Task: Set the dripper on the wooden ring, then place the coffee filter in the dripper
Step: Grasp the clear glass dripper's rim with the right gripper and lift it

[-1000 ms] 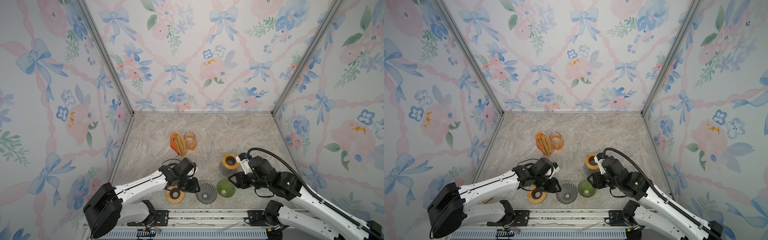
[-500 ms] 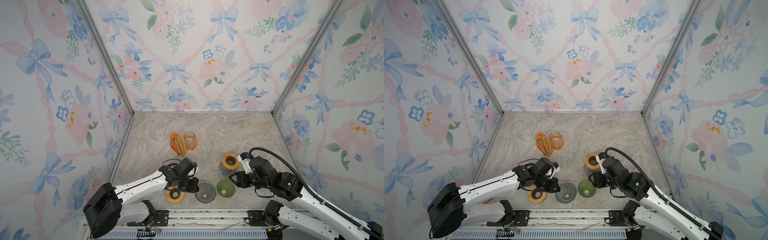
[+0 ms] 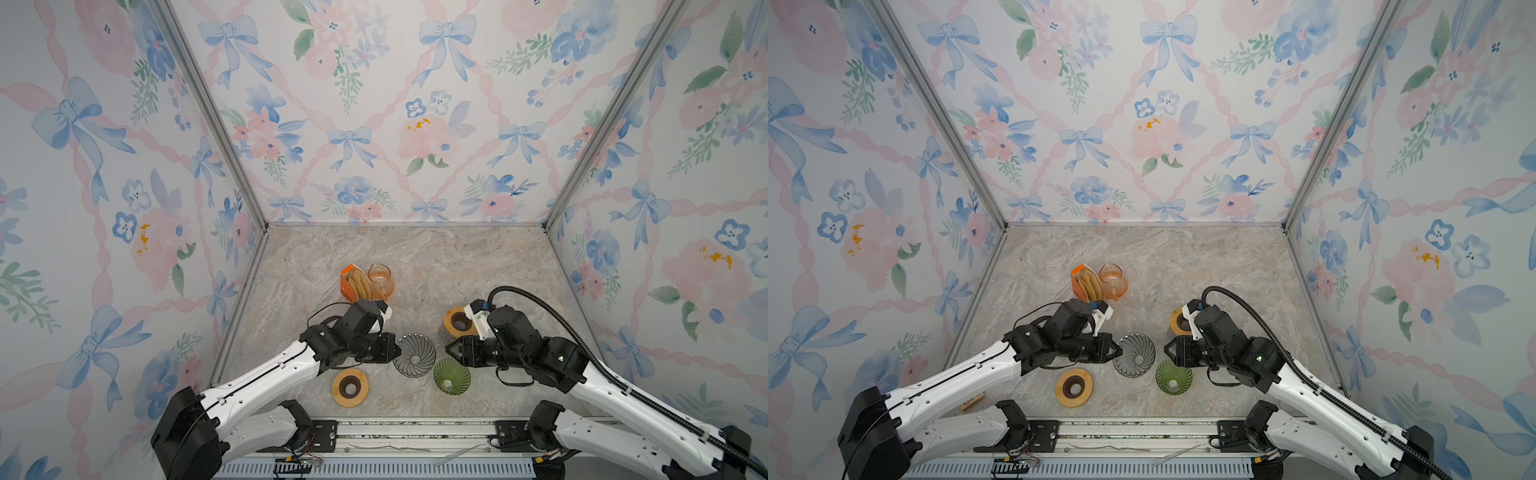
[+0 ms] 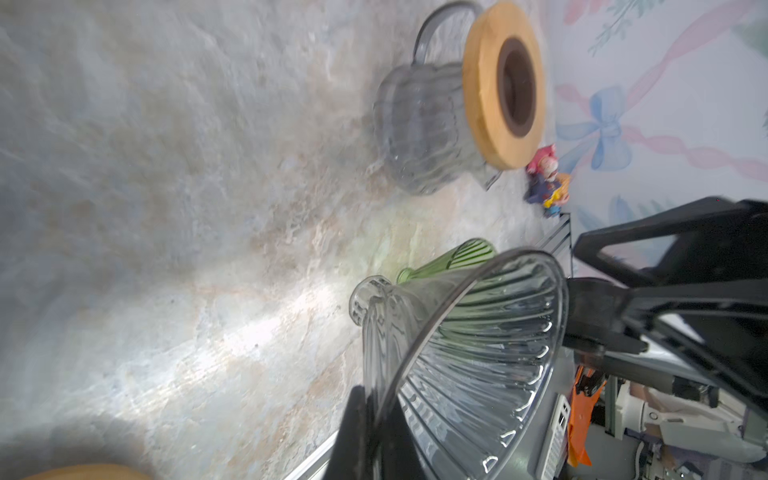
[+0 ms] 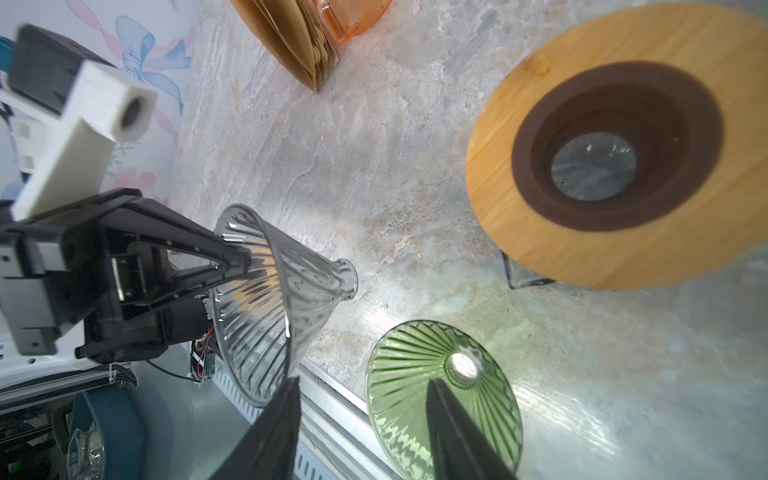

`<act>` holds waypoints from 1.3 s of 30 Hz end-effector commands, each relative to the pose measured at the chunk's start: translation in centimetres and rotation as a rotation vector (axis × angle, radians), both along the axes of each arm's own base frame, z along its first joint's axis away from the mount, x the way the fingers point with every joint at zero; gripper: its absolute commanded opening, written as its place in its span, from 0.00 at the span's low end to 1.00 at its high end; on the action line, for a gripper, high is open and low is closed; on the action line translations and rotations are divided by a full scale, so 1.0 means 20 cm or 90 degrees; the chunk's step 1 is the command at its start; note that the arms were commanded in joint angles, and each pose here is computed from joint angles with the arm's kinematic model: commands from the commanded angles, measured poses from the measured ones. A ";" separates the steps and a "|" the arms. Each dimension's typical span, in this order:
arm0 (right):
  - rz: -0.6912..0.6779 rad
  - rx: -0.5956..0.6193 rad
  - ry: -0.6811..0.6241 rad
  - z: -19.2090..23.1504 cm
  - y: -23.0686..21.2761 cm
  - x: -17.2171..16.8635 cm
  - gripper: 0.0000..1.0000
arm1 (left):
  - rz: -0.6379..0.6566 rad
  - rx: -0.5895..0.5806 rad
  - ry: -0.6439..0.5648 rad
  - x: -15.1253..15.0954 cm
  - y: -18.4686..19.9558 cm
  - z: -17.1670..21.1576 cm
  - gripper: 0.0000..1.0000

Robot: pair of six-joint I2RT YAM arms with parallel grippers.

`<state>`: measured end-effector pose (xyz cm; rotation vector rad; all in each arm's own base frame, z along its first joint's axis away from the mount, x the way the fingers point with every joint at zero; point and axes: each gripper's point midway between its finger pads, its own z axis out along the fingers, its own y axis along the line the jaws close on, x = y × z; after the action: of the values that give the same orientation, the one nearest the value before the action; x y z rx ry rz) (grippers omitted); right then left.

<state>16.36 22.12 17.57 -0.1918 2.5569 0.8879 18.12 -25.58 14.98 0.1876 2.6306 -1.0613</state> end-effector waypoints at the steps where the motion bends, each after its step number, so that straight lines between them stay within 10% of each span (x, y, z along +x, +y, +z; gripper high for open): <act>1: 0.011 0.049 -0.016 0.13 0.10 0.04 0.50 | 0.037 -0.055 -0.030 0.09 -0.02 0.12 0.03; 39: -0.051 -0.050 -0.018 0.09 0.18 0.27 0.15 | 0.050 -0.074 -0.049 0.22 -0.12 0.22 0.11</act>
<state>21.49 25.94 18.72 -0.1267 2.5752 0.7895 21.90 -27.56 17.98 0.1081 2.5190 -1.1295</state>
